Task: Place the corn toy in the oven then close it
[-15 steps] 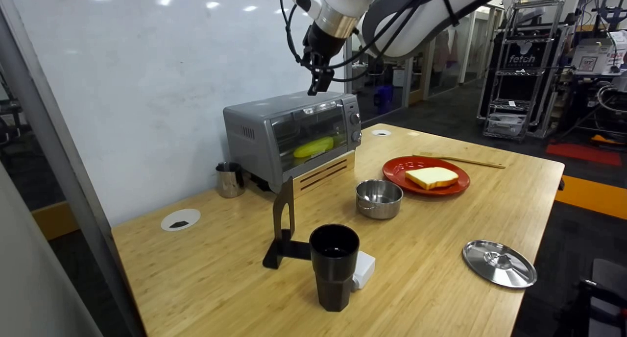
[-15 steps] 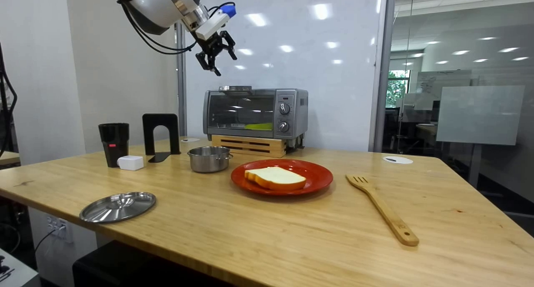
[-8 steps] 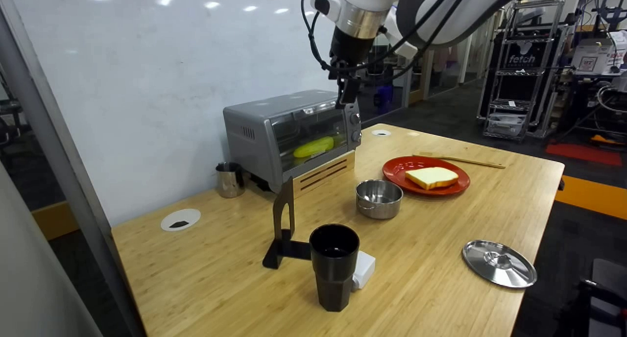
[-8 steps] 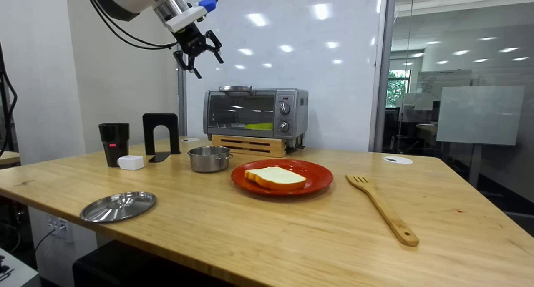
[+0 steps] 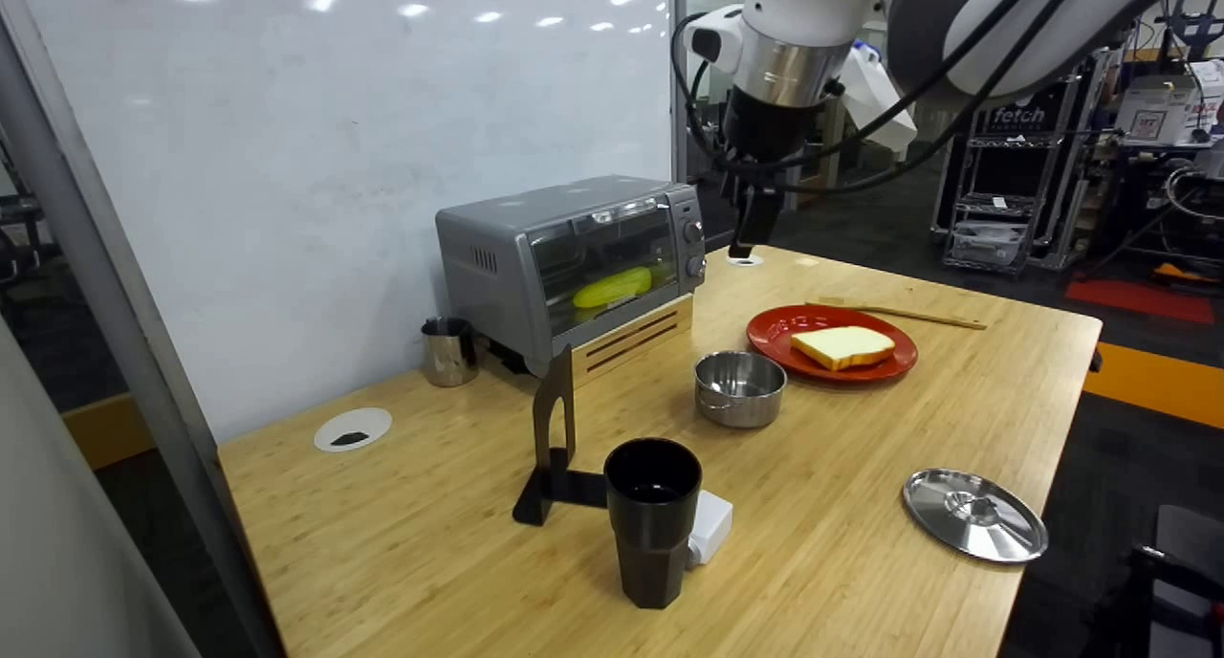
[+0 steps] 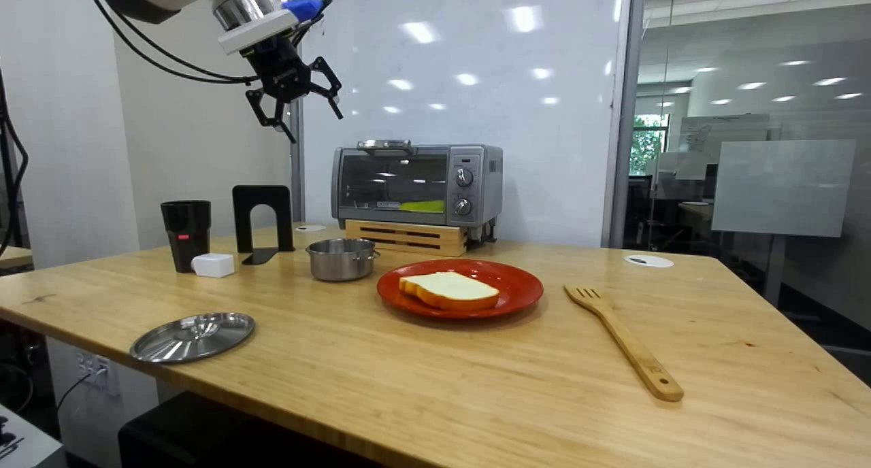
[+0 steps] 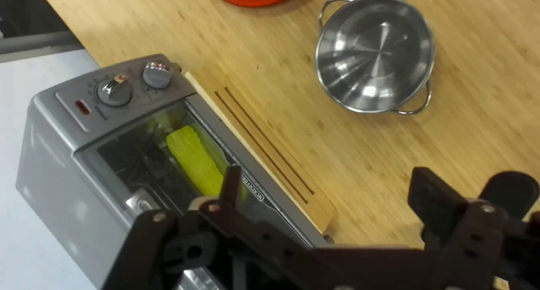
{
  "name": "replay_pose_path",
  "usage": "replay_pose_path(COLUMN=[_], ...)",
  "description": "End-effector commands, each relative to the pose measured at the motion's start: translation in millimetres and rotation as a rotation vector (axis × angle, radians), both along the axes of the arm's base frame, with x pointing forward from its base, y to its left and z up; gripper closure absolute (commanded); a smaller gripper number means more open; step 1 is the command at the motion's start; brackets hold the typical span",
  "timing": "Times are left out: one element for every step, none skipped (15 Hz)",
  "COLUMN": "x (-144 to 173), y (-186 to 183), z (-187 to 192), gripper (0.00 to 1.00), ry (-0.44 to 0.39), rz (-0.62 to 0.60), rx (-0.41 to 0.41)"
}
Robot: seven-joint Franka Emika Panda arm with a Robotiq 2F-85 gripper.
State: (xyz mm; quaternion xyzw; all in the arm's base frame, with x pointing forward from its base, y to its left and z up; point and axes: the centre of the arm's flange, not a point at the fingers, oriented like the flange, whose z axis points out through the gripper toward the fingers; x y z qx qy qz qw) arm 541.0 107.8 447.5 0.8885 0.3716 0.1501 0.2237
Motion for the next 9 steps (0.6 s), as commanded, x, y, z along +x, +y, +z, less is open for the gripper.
replay_pose_path(x=[-41,-49,-57,-67,-77,-88,-54,-60,-60], y=[-7,-8,-7,-7,-6,-4,2,3,3], z=[-8,-10,-11,-11,-8,-6,-10,-8,-6], gripper=[0.00,0.00,0.00,0.00,0.00,0.00,0.00,0.00,0.00], ry=[0.007,0.015,0.021,0.030,0.028,0.001,0.021,0.016,0.013], rz=[-0.055,-0.061,-0.066,-0.058,-0.033,-0.011,-0.058,-0.049,-0.051], rx=[0.087,0.108,0.129,0.169,0.240,0.293,0.217,0.228,0.227])
